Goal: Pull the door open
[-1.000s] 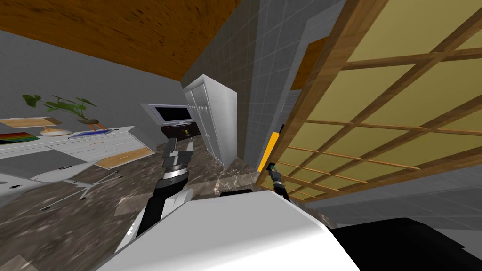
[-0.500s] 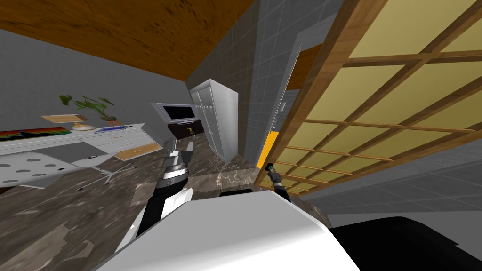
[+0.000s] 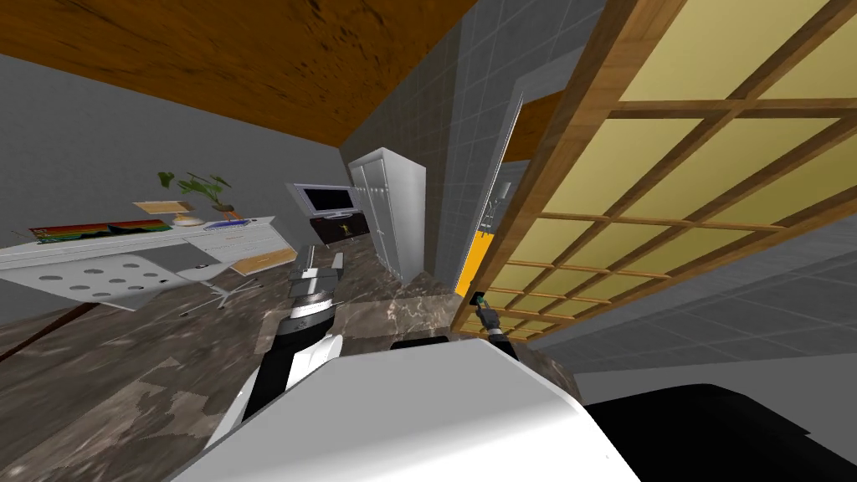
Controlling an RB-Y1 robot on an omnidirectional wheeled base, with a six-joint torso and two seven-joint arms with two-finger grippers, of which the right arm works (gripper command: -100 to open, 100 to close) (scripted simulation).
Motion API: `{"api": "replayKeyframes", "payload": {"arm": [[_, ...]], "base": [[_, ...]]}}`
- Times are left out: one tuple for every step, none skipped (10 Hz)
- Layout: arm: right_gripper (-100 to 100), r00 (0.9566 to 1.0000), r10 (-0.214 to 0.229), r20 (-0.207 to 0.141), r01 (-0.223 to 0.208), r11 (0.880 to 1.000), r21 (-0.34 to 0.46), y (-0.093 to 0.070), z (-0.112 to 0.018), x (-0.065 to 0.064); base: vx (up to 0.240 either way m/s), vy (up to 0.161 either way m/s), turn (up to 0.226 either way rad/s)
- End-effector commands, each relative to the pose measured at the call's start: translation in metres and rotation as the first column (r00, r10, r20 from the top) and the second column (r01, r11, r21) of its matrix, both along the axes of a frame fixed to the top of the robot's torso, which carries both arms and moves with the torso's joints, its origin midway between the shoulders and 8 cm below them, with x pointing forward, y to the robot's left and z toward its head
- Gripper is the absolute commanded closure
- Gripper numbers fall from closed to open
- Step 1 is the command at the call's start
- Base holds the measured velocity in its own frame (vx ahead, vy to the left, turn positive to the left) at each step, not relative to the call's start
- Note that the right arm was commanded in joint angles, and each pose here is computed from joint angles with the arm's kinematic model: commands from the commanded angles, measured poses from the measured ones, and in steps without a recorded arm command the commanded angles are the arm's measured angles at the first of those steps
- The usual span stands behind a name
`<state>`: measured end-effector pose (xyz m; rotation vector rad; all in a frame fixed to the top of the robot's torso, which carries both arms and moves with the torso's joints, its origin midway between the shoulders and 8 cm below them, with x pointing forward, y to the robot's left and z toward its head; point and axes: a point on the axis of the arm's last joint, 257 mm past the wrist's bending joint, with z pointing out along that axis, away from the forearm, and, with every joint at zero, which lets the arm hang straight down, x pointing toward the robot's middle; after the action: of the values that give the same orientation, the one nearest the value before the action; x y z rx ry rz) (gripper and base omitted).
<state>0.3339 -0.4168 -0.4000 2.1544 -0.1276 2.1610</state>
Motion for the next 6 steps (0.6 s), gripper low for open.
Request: {"api": "replayKeyframes", "payload": {"arm": [[100, 0.9996, 0.029, -0.003, -0.029, 1.000, 0.000, 0.005, -0.001, -0.008], [100, 0.9989, 0.047, -0.003, -0.047, 0.999, 0.001, 0.008, 0.000, -0.011], [100, 0.9980, 0.063, -0.003, -0.063, 0.998, 0.001, 0.011, 0.000, -0.015], [100, 0.9967, 0.081, -0.003, -0.081, 0.997, 0.003, 0.014, 0.000, -0.018], [100, 0.9974, 0.072, -0.001, -0.072, 0.997, 0.001, 0.014, 0.000, -0.015], [100, 0.9963, 0.085, -0.005, -0.085, 0.996, 0.003, 0.015, -0.001, -0.022]], "base": [[-0.192, -0.055, 0.065], [-0.192, -0.030, 0.064], [-0.213, -0.044, 0.055], [-0.203, -0.040, 0.069], [-0.087, -0.010, 0.019], [-0.119, -0.030, 0.123]]}}
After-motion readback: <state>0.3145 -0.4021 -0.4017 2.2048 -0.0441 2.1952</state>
